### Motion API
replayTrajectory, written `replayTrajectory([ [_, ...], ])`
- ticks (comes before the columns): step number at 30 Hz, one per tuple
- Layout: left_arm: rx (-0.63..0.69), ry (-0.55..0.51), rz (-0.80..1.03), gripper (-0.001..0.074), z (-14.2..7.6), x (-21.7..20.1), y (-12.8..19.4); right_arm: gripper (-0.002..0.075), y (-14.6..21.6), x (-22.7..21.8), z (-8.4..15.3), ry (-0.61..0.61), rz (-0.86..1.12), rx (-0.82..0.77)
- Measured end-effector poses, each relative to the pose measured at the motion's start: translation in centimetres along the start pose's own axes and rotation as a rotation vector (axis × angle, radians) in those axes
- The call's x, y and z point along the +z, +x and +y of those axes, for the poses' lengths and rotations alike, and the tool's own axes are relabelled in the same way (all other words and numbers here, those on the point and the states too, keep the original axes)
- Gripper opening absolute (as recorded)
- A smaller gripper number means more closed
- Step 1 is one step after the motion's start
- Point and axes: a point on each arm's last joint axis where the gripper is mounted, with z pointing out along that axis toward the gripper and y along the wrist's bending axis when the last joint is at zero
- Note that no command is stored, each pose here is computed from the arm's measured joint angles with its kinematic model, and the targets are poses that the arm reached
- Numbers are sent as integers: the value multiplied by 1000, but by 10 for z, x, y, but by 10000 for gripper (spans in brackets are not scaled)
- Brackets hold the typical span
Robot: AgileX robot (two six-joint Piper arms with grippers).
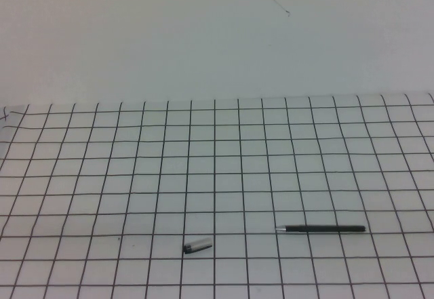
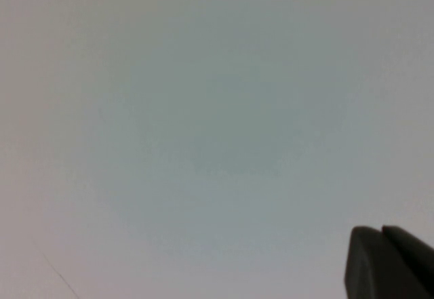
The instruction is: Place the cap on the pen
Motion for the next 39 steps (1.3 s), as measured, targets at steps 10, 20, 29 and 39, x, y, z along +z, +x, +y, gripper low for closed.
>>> replayTrajectory([
  [10, -66, -119, 259, -1, 2, -1, -4, -3, -6, 8, -2, -17, 192, -73],
  [20, -35, -98, 403, -1, 1, 19, 9, -3, -19, 29, -11, -64, 674, -229],
  [29, -92, -128, 534, -1, 3, 41, 23, -3, 17, 50, -7, -116, 957, -167],
  [39, -87, -107, 693, -1, 1, 55, 38, -3, 25, 57, -4, -118, 978, -118],
])
